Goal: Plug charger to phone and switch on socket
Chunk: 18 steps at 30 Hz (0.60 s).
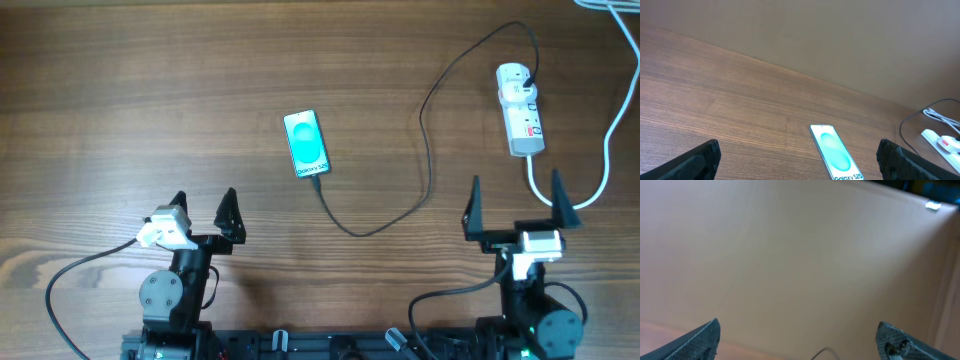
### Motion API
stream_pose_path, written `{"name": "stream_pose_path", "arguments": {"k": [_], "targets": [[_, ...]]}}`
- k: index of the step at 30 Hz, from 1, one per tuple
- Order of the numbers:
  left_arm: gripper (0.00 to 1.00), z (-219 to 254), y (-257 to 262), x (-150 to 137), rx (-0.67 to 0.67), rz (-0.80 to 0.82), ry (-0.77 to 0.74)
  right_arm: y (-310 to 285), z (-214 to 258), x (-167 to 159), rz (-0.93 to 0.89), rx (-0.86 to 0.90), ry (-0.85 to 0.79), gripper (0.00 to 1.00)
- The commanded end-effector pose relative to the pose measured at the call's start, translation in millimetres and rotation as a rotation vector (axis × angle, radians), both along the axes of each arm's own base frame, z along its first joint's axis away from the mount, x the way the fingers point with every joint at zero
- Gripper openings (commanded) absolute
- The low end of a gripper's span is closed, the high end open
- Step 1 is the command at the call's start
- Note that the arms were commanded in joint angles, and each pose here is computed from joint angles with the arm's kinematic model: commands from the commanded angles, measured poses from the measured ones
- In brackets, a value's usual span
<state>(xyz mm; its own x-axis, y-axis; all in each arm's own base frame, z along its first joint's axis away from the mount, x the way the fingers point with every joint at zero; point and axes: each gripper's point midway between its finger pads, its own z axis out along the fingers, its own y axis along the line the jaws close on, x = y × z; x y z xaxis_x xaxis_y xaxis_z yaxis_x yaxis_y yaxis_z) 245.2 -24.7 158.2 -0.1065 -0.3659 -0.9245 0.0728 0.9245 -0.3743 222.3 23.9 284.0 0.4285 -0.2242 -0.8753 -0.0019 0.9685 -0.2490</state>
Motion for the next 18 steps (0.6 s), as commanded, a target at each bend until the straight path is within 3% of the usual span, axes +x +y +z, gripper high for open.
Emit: {"name": "stream_pose_path", "arguments": {"k": [1,6,18], "targets": [[1.00,-2.0,-1.1,-0.4,0.019,-0.009,0.002,18.0,-19.3,3.0,0.094,-0.044,0.046,1.00],[1.00,-2.0,-1.1,-0.4,0.019,-0.009,0.002,20.9,-106.4,19.8,0.115,-0.045,0.414,0.99],[1.00,-2.0,-1.1,-0.4,0.019,-0.009,0.002,4.7,-106.1,22.2,0.047,-0.045,0.412,1.00]]}}
